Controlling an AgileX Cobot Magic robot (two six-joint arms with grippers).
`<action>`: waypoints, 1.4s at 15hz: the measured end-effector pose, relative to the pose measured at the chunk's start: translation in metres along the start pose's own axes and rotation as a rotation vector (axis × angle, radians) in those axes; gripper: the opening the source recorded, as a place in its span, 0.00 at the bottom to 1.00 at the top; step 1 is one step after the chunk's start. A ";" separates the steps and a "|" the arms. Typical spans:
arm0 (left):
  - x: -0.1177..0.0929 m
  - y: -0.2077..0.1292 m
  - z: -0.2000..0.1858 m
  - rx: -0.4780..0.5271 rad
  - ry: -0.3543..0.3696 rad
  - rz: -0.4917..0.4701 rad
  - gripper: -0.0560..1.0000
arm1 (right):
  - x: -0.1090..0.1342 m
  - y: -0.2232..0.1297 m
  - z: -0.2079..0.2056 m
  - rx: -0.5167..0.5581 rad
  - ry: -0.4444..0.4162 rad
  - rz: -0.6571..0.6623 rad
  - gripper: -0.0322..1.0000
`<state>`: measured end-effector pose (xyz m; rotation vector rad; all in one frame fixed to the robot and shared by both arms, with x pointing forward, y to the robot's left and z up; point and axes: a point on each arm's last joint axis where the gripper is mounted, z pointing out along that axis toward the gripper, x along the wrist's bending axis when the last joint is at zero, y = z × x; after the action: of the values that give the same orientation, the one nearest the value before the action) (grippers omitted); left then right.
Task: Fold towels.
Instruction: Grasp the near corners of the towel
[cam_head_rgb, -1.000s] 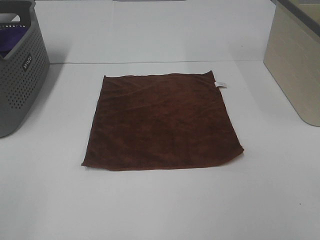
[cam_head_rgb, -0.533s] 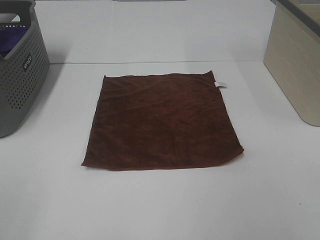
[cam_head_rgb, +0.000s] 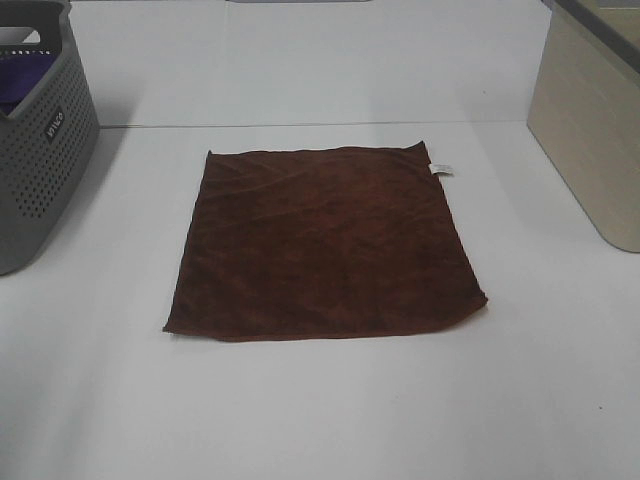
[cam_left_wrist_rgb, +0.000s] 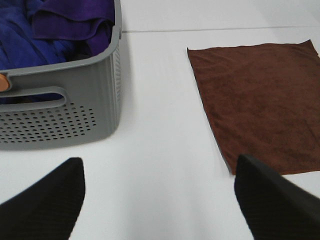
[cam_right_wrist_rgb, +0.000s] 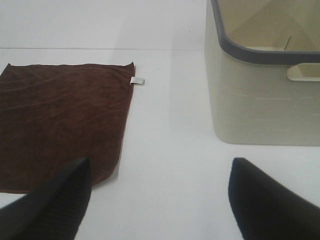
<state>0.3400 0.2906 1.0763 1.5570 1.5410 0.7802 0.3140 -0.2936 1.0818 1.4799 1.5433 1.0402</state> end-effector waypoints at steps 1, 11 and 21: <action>0.001 0.006 0.014 0.040 0.001 -0.014 0.77 | 0.000 0.002 0.009 0.033 -0.001 0.015 0.75; 0.007 0.043 0.142 0.631 0.003 -0.067 0.77 | 0.003 0.050 0.105 0.514 0.028 0.075 0.75; -0.002 0.012 0.212 0.814 -0.037 -0.156 0.77 | 0.006 0.030 0.213 0.920 0.050 0.128 0.75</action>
<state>0.5284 0.2656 0.9814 1.9460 2.0576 0.0006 0.5210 -0.2750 1.0254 2.1763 2.1231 0.4068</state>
